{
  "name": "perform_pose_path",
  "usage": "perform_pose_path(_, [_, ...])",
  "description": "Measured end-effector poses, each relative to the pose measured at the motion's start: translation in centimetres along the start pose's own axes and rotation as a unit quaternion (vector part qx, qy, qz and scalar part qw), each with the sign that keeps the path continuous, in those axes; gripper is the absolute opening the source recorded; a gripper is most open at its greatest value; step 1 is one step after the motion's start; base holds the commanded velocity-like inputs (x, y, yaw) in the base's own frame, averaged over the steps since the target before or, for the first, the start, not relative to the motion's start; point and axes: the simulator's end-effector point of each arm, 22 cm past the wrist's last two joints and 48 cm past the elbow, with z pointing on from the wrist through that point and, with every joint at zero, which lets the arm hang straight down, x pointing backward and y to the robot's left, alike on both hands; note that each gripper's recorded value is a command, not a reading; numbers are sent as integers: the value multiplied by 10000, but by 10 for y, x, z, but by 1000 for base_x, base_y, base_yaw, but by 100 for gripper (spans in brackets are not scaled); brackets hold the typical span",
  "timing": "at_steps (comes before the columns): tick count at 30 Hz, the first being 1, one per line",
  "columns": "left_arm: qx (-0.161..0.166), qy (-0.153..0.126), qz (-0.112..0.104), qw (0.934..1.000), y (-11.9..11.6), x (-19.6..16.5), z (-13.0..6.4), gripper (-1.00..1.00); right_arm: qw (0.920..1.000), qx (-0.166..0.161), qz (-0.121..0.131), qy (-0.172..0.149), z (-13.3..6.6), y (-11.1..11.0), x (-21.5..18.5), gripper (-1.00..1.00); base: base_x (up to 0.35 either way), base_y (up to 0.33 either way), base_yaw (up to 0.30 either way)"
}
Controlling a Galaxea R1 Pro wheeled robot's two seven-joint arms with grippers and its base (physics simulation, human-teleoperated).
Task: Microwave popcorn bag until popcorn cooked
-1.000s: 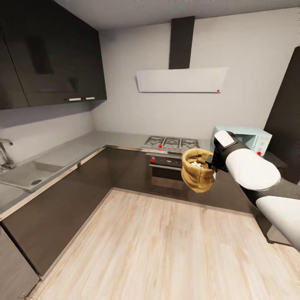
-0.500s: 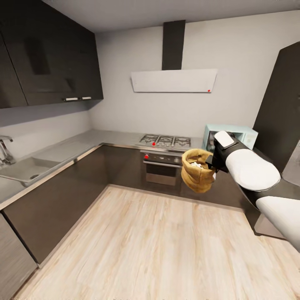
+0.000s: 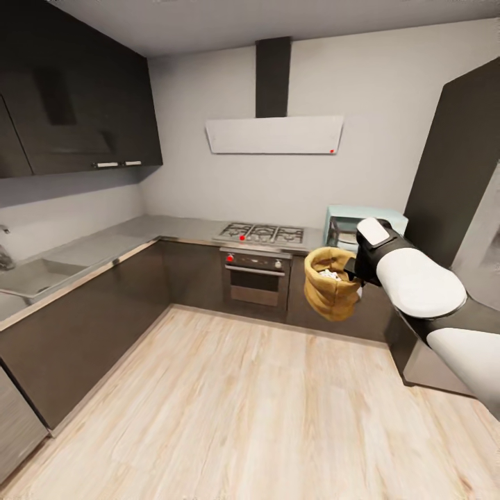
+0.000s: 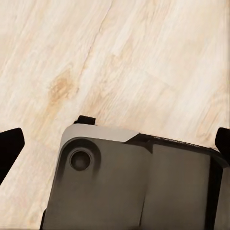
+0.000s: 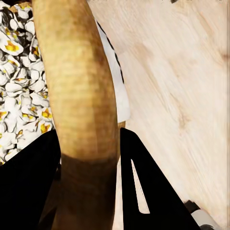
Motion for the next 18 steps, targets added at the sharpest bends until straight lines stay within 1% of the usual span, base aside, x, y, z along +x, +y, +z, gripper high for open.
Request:
perform_pose_path(11, [0, -1, 0, 10000, 0, 0, 0, 100, 10000, 6, -3, 4, 1, -1, 1, -100, -125, -326, 0])
perform_pose_path(18, [1, -3, 0, 10000, 0, 0, 0, 100, 10000, 10, 16, 6, 1, -3, 0, -100, 155, -322, 0])
